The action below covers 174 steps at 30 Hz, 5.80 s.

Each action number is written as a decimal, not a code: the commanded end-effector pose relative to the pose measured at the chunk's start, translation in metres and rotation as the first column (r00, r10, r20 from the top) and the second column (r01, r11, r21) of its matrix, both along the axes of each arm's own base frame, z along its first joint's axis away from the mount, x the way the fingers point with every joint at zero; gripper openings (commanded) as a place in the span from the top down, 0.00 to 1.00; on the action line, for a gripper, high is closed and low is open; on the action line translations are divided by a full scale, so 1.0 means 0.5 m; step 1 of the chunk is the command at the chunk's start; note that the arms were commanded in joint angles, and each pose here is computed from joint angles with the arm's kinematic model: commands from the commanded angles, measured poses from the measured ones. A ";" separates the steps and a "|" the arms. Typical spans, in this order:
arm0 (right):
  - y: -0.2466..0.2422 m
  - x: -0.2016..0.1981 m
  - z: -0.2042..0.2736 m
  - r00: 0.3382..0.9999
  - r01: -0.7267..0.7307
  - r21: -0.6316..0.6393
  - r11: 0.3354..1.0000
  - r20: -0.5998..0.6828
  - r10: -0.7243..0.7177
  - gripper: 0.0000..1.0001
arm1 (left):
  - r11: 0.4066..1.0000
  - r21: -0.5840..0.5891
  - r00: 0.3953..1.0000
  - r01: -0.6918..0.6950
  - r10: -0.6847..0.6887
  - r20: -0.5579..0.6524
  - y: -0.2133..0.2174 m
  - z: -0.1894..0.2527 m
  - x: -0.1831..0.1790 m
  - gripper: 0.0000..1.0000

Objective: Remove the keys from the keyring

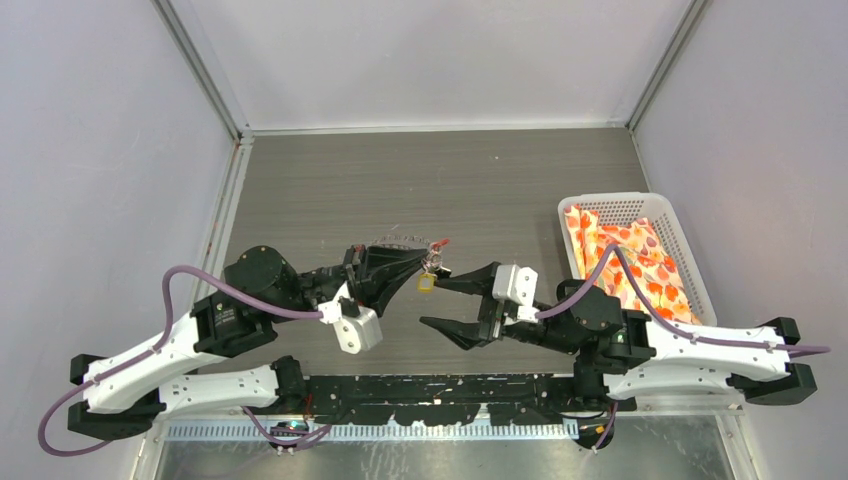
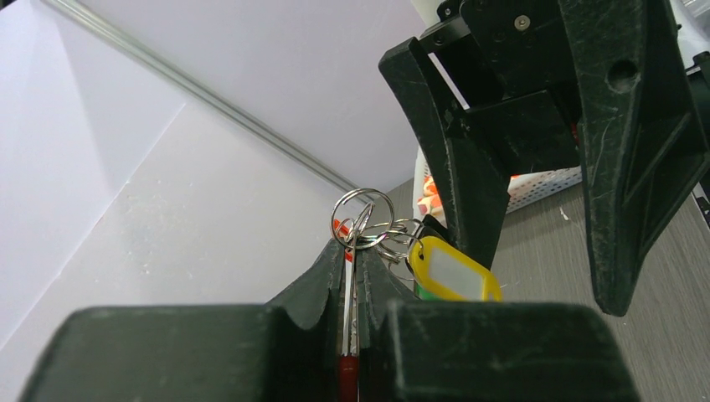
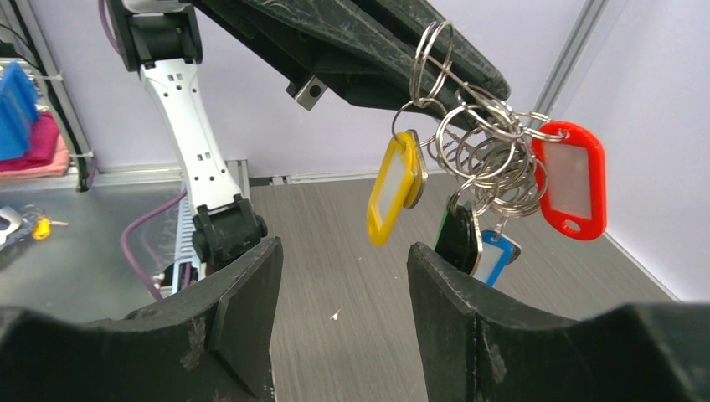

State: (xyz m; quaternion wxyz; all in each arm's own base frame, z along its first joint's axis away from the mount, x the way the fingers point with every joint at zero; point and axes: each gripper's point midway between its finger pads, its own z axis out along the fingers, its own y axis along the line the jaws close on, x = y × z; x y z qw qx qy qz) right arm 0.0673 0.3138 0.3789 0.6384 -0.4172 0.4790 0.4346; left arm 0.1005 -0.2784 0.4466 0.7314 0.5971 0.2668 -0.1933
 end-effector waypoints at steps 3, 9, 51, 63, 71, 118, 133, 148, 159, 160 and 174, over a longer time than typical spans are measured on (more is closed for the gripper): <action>-0.004 0.019 0.047 0.997 0.058 0.081 0.995 0.040 -0.061 0.39 | 0.991 -0.128 0.999 0.033 -0.027 0.047 0.018 0.085 -0.020 1.00; -0.008 0.023 0.063 0.996 0.070 0.117 0.991 0.046 -0.076 0.38 | 0.992 -0.120 0.999 0.039 -0.035 0.041 0.013 0.079 -0.021 1.00; -0.009 0.020 0.107 0.976 0.078 0.170 0.982 -0.213 -0.040 0.95 | 0.989 -0.121 0.994 -0.086 0.094 0.059 0.009 0.032 0.022 1.00; -0.034 0.017 0.106 0.954 0.087 -0.035 0.996 -0.286 -0.093 0.99 | 0.982 -0.161 0.989 -0.095 0.112 0.101 0.025 0.037 0.017 1.00; -0.021 0.006 0.095 0.945 0.049 -0.264 0.963 -0.299 -0.130 0.99 | 0.987 -0.136 0.988 -0.083 0.100 0.119 0.030 0.035 0.005 1.00; -0.032 0.056 0.069 0.917 0.071 -0.598 0.798 -0.275 -0.288 0.99 | 0.996 0.083 0.974 -0.033 0.013 0.226 0.018 -0.060 -0.047 1.00; -0.048 0.047 0.091 0.914 0.066 -0.541 0.839 -0.305 -0.268 0.99 | 0.985 -0.114 0.990 -0.129 0.134 0.041 0.046 -0.031 -0.014 1.00; -0.016 0.002 0.080 0.920 -0.072 -0.510 0.857 -0.365 -0.140 0.99 | 0.878 -0.389 0.932 -0.277 0.147 -0.331 0.074 0.004 0.031 1.00; 0.023 0.008 0.031 0.916 -0.083 -0.545 0.834 -0.372 -0.152 0.99 | 0.827 -0.422 0.846 -0.371 0.114 -0.521 0.065 -0.009 0.055 1.00; 0.023 0.015 0.026 0.916 -0.067 -0.555 0.829 -0.364 -0.170 0.99 | 0.821 -0.427 0.836 -0.381 0.108 -0.539 0.066 -0.009 0.057 1.00; -0.025 0.103 0.076 0.903 0.202 -0.571 0.796 -0.206 -0.377 0.99 | 0.849 -0.413 0.847 -0.329 0.072 -0.527 0.047 -0.080 0.041 0.99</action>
